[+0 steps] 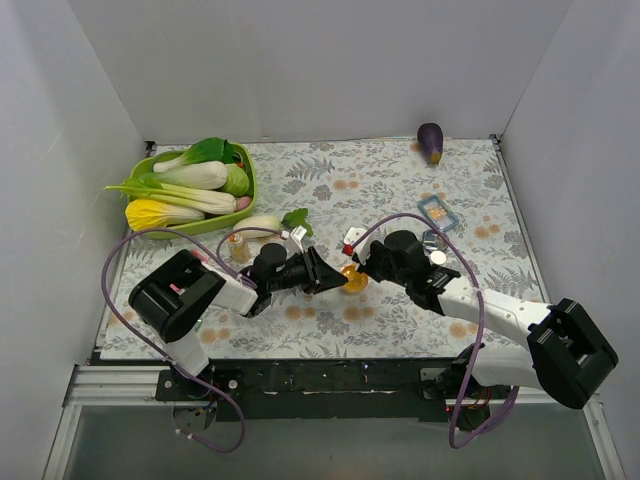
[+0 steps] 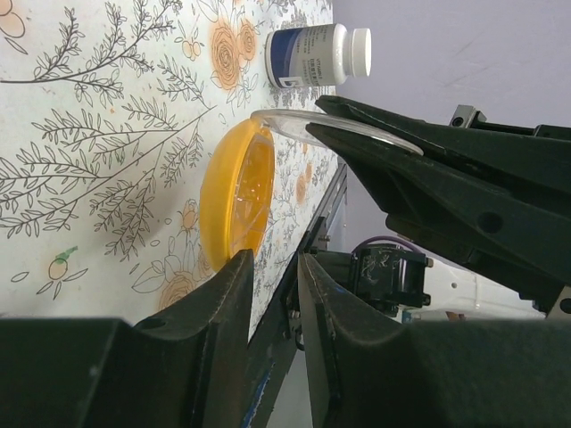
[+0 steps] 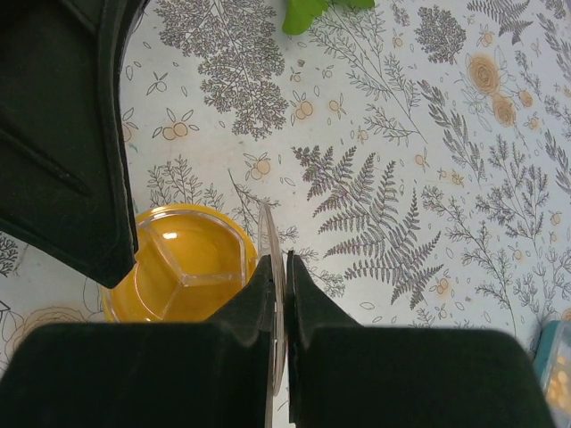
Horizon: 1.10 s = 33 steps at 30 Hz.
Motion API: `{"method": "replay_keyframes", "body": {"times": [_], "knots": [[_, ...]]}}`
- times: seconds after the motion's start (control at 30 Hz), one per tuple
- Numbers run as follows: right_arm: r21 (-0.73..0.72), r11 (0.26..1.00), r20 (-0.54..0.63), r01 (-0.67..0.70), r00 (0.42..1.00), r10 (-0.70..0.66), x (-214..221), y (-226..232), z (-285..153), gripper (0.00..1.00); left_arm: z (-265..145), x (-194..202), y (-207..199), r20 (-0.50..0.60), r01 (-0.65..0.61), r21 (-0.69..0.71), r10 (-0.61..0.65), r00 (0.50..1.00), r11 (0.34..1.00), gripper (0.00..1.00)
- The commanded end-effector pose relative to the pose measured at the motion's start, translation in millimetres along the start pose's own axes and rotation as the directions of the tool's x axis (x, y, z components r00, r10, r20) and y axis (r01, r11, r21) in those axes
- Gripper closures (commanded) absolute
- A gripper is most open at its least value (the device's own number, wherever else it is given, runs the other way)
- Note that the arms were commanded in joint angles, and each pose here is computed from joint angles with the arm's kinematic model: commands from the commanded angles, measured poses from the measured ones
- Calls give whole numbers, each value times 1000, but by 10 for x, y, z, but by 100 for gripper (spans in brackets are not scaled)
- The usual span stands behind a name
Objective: Sort the pills into containers
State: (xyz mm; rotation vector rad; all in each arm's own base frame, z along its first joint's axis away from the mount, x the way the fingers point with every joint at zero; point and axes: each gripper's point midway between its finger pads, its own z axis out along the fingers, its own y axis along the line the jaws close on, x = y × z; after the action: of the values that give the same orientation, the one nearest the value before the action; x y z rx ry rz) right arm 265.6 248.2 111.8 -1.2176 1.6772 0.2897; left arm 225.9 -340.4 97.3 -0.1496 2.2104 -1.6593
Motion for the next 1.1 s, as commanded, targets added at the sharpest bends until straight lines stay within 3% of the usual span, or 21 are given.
{"method": "replay_keyframes", "body": {"times": [0.0, 0.33, 0.53, 0.8, 0.9, 0.93, 1.0, 1.07], "knots": [[46, 999, 67, -10, 998, 6, -177, -112, 49, 99, 73, -62, -236, 1, -35, 96, 35, 999, 995, 74], [28, 999, 51, -39, 998, 37, -83, -77, 84, 99, 163, -55, 348, 13, 35, -136, -34, 999, 990, 73], [22, 999, 32, -33, 999, 32, 26, -42, 120, 98, 125, -112, 93, 19, -18, -75, 20, 1000, 997, 64], [36, 997, 0, -73, 997, 73, 107, -187, 223, 94, -29, -289, -209, 75, -125, -97, 132, 988, 987, 49], [24, 997, -4, -69, 998, 70, 107, -211, 254, 90, -214, -375, -368, 120, -198, -129, 214, 970, 972, 44], [18, 998, -3, -58, 998, 58, 103, -211, 260, 89, -348, -513, -561, 197, -235, -135, 258, 946, 963, 44], [16, 998, -1, -59, 998, 59, 71, -231, 291, 88, -551, -606, -532, 236, -279, -232, 332, 913, 932, 38], [15, 998, 0, -67, 998, 67, 50, -255, 308, 84, -858, -785, -722, 347, -308, -282, 396, 850, 909, 33]]}}
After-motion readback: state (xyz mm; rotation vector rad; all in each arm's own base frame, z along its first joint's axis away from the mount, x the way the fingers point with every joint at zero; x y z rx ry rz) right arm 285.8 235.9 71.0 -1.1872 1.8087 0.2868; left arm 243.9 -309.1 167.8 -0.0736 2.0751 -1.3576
